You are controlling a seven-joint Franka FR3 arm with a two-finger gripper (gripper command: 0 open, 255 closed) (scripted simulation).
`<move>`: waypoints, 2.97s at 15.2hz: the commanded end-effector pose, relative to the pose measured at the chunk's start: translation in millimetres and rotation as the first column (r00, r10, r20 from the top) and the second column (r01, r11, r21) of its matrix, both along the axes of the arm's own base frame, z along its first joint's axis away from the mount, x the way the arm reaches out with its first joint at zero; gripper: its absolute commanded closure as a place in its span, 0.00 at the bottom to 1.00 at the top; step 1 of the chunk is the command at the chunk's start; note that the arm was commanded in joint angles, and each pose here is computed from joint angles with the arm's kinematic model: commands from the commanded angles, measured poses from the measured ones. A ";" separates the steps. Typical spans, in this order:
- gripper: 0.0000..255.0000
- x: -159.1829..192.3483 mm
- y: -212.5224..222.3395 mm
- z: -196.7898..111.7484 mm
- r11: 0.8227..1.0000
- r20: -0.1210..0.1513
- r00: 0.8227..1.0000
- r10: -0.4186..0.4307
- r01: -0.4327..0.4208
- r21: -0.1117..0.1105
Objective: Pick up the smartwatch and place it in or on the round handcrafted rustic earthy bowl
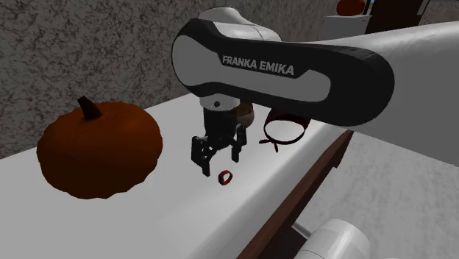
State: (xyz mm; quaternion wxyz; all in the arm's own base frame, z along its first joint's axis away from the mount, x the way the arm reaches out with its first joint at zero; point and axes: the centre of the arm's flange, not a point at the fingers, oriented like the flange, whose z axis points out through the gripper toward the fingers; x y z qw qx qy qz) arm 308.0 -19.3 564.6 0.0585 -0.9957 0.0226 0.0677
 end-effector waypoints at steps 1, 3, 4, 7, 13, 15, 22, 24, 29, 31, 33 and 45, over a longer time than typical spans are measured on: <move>0.00 0.0 0.0 0.0 1.000 0.000 1.000 0.000 0.000 0.000; 0.00 9.7 -11.9 -19.6 1.000 0.011 1.000 0.025 -0.025 -0.006; 0.00 14.8 -17.8 -29.3 0.999 0.017 0.999 0.038 -0.037 -0.010; 0.00 30.8 -35.4 -58.2 0.997 0.033 0.997 0.075 -0.075 -0.020; 0.00 53.7 -58.1 -101.7 0.992 0.054 0.991 0.126 -0.125 -0.035; 0.00 52.7 -57.3 -112.2 0.992 0.054 0.991 0.126 -0.125 -0.035; 0.00 50.6 -55.6 -136.2 0.992 0.054 0.991 0.126 -0.125 -0.035; 0.00 50.6 -55.6 -136.2 0.992 0.054 0.991 0.126 -0.125 -0.035; 1.00 50.6 -55.5 -136.2 0.992 0.054 0.991 0.126 -0.125 -0.035; 1.00 50.6 -55.5 -136.2 0.992 0.054 0.991 0.126 -0.125 -0.035; 1.00 50.6 -55.6 -136.1 0.992 0.054 0.991 0.126 -0.125 -0.035; 1.00 50.6 -55.6 -94.0 0.992 0.054 0.991 0.126 -0.125 -0.035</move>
